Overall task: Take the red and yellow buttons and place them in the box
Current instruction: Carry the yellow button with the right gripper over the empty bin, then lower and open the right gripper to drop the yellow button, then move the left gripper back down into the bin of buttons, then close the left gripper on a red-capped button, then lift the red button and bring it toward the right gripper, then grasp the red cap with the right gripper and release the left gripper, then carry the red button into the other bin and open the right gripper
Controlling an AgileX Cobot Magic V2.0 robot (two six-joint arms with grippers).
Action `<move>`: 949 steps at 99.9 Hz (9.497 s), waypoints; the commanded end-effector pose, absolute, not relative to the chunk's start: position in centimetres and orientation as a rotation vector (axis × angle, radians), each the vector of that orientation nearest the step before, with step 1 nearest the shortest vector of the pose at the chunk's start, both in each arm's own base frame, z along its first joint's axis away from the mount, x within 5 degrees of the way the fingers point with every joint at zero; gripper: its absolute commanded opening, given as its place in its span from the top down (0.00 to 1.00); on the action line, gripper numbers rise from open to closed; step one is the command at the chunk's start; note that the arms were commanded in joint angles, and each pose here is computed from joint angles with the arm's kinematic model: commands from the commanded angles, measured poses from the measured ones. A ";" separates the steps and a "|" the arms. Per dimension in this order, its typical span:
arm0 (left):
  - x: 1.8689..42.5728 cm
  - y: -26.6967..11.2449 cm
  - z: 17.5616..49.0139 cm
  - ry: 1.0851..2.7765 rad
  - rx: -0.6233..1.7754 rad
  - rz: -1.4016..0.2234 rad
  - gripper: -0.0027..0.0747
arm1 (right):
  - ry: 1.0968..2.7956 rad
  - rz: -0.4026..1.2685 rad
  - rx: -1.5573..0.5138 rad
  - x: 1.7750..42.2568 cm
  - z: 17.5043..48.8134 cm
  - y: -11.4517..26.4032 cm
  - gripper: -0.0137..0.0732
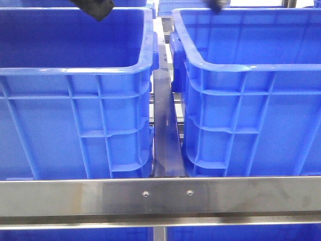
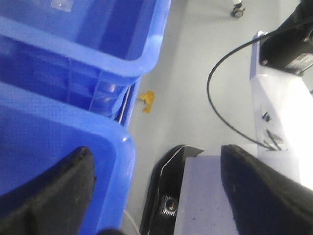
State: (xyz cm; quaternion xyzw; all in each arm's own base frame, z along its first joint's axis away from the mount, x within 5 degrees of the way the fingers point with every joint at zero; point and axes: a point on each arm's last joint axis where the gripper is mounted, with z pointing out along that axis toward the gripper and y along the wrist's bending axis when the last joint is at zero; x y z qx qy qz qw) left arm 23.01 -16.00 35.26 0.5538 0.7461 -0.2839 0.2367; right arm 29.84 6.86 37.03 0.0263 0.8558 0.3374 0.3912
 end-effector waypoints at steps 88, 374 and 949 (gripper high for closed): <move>22.6 -15.8 39.0 1.968 1.440 -0.719 0.30 | 2.044 0.384 0.084 43.6 29.9 2.6 0.77; 25.7 -8.6 40.9 2.259 0.559 -0.318 0.30 | 1.944 0.555 -0.138 13.3 32.4 3.8 0.92; 25.6 -19.5 41.5 2.054 1.190 -1.127 0.27 | 2.011 0.789 0.339 43.5 29.4 -0.6 0.71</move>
